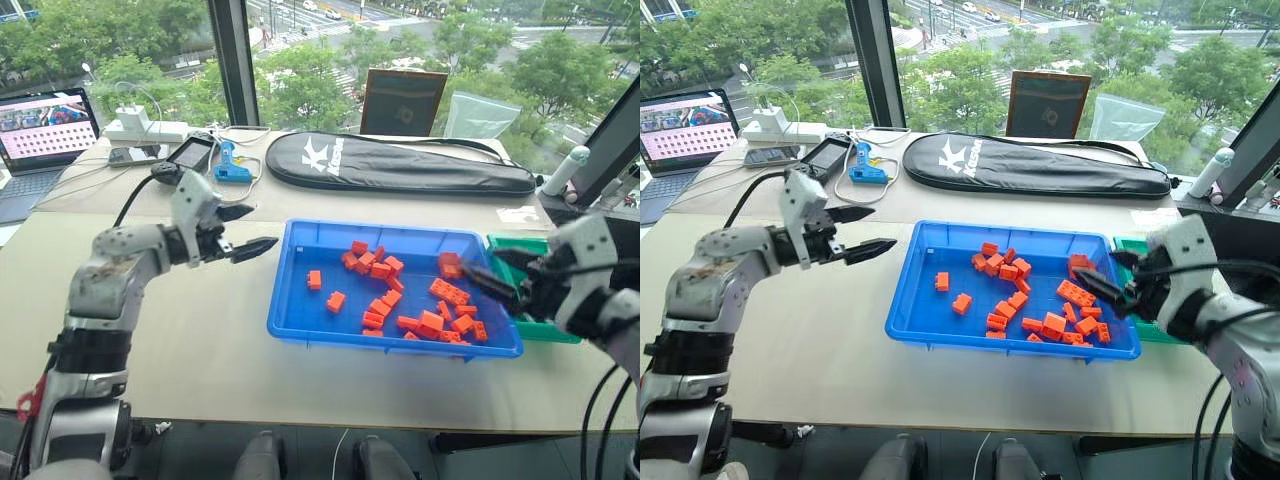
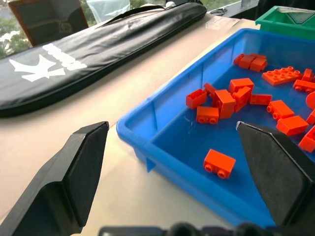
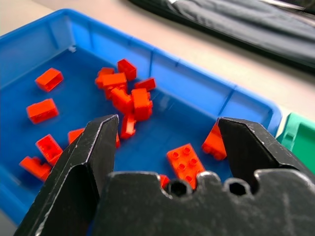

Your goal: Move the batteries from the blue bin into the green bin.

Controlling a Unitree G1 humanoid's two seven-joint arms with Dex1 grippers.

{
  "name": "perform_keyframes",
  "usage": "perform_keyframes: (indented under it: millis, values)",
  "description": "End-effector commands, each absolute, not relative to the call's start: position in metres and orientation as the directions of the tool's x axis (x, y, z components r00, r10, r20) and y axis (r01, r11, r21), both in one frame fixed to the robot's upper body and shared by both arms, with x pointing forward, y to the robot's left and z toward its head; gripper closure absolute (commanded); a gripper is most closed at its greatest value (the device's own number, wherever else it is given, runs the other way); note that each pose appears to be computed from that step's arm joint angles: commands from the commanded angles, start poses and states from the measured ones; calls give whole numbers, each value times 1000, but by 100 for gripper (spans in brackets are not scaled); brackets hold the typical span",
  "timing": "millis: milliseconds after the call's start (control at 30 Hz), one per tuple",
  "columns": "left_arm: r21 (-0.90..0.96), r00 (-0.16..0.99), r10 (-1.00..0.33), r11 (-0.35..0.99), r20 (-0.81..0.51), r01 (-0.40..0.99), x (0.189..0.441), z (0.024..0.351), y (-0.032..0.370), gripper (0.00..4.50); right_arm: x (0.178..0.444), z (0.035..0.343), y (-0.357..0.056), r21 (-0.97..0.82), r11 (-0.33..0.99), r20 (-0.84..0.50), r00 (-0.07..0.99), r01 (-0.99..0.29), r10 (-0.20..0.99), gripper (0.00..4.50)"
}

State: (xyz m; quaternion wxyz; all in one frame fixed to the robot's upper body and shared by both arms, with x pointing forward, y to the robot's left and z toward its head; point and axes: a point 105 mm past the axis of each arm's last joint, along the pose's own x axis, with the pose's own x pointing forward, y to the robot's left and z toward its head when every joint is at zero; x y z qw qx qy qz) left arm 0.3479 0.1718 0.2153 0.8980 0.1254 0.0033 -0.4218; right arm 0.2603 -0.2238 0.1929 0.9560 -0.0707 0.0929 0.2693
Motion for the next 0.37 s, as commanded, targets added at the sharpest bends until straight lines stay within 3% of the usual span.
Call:
perform_keyframes:
  millis: [33, 367]
  values:
    - [233, 632, -773, 606, -55, 761, 336, 224, 164, 0, 252, 197, -214, -111, 789, -176, 794, -604, 582, 75]
    - [179, 598, -797, 579, -82, 796, 335, 210, 153, 0, 252, 186, -220, -149, 798, -196, 808, -584, 555, 75]
